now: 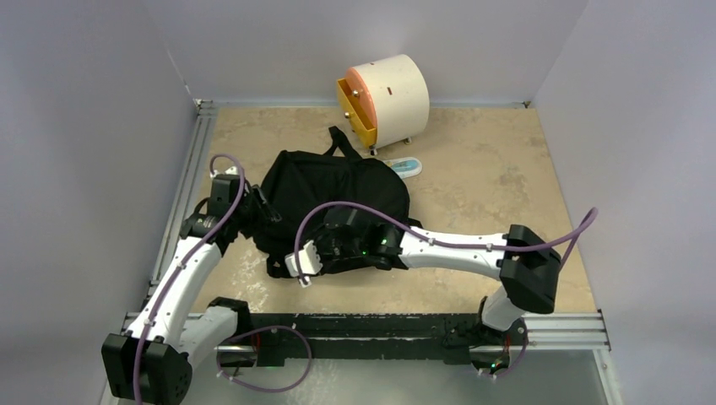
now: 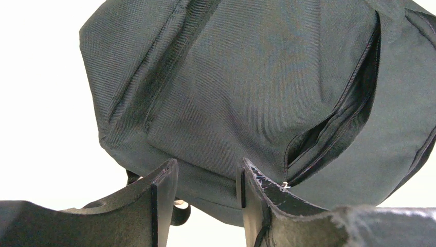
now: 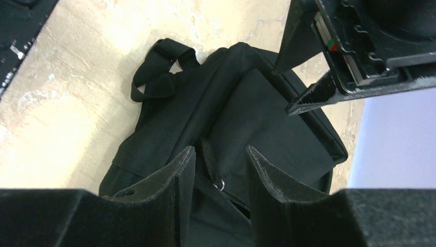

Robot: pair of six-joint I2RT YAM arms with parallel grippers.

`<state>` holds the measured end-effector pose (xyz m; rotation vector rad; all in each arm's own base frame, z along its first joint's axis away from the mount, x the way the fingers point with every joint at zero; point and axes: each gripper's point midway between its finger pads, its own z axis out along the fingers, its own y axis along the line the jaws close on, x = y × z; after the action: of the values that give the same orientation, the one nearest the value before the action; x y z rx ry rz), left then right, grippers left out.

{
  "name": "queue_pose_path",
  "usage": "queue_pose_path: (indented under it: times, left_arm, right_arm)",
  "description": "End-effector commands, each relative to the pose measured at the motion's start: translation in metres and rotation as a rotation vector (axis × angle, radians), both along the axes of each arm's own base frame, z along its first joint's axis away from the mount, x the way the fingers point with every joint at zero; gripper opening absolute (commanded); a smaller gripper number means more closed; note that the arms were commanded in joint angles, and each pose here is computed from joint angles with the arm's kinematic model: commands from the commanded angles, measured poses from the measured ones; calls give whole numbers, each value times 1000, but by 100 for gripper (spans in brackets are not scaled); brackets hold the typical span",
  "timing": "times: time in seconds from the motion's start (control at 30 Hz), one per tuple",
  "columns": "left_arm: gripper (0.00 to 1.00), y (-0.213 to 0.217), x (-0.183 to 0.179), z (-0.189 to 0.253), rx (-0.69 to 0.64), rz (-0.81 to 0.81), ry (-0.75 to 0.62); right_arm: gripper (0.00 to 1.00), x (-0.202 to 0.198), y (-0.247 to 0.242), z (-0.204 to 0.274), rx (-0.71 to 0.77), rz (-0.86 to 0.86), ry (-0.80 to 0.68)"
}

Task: Pack the student bag
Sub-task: Zip the student bag at the center of the board.

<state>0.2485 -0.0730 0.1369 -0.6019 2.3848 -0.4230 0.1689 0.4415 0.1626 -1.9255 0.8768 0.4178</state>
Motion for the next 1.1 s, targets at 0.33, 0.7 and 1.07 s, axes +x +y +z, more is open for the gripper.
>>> queue_pose_path:
  times: [0.33, 0.7, 1.07]
  left_arm:
    - [45, 0, 6, 6, 4, -31, -31]
    - [45, 0, 8, 6, 5, -38, -35]
    - [45, 0, 7, 6, 4, -37, -37]
  right_arm:
    - [40, 13, 19, -13, -89, 10, -91]
    - [35, 21, 21, -41, -170, -37, -63]
    - [35, 36, 18, -45, -180, -126, -72]
